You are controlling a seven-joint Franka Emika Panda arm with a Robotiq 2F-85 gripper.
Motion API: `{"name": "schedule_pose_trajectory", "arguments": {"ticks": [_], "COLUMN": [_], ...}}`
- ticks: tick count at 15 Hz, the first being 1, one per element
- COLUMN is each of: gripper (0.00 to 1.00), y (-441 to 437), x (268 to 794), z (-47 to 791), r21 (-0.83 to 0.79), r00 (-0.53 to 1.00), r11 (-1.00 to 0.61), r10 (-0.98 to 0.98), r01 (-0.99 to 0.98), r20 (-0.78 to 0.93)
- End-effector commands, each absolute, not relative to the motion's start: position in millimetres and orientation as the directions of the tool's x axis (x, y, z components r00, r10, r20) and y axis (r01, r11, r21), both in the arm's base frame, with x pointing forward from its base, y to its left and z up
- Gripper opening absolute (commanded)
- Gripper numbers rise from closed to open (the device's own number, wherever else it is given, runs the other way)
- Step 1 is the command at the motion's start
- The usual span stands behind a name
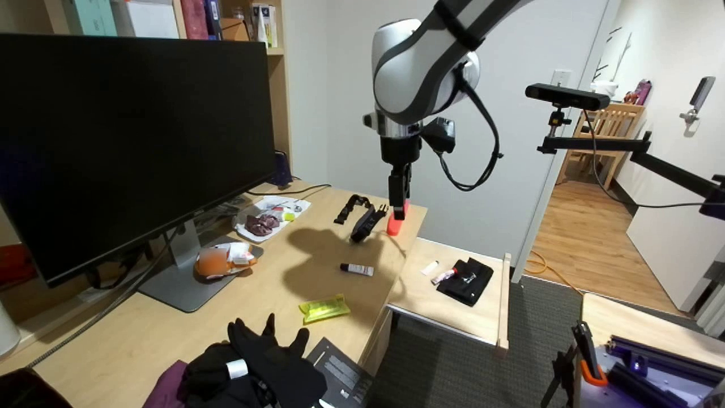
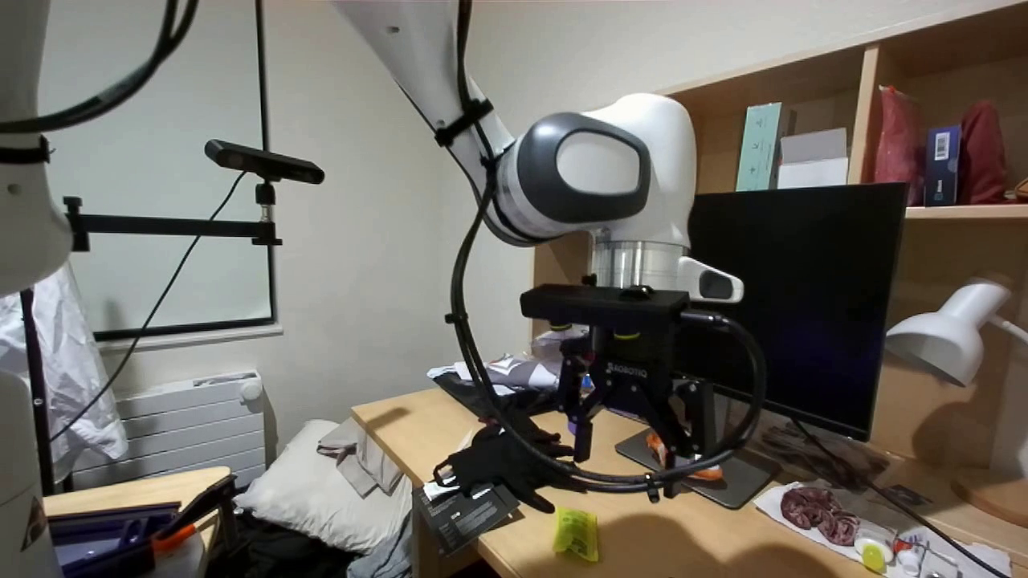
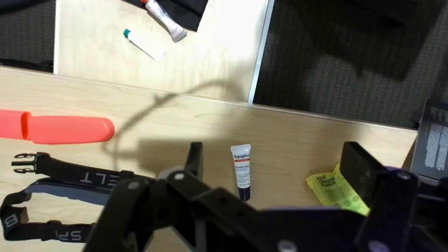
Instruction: Pick up the small tube and put it on the drawer
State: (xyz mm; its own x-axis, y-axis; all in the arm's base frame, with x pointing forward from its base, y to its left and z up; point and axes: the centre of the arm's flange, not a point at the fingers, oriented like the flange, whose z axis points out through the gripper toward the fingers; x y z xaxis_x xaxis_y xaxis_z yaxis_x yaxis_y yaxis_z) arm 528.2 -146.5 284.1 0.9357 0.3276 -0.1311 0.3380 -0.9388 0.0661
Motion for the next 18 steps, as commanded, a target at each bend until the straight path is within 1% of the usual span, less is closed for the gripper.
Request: {"name": "schedule_pose_trajectory", "arguments": {"ticks": [1, 4, 8, 11, 12, 13, 14, 18], "gripper": [1.0, 1.0, 1.0, 1.0, 1.0, 1.0, 1.0, 1.0], "y": [-149.6, -149.0, -151.6, -163.8, -169.3, -174.2, -162.4, -172.8], "x": [561.9, 572.2, 572.8, 575.7, 575.0, 572.1, 567.9, 566.0], "z": [251.0, 224.8, 195.1, 178.4, 173.8, 172.1, 178.4, 171.8], "r21": [0.078, 0.077, 0.092, 0.097, 0.104, 0.088, 0.107, 0.103], "r00": [0.92, 0.924, 0.924, 0.935, 0.937, 0.948, 0.942, 0.948], "r11": [-0.919, -0.921, -0.921, -0.935, -0.937, -0.946, -0.938, -0.944], "r10": [0.376, 0.377, 0.382, 0.348, 0.341, 0.316, 0.335, 0.318], "r01": [0.385, 0.382, 0.379, 0.34, 0.333, 0.312, 0.329, 0.313], "r20": [-0.113, -0.071, 0.009, 0.072, 0.077, 0.036, 0.036, 0.029]}}
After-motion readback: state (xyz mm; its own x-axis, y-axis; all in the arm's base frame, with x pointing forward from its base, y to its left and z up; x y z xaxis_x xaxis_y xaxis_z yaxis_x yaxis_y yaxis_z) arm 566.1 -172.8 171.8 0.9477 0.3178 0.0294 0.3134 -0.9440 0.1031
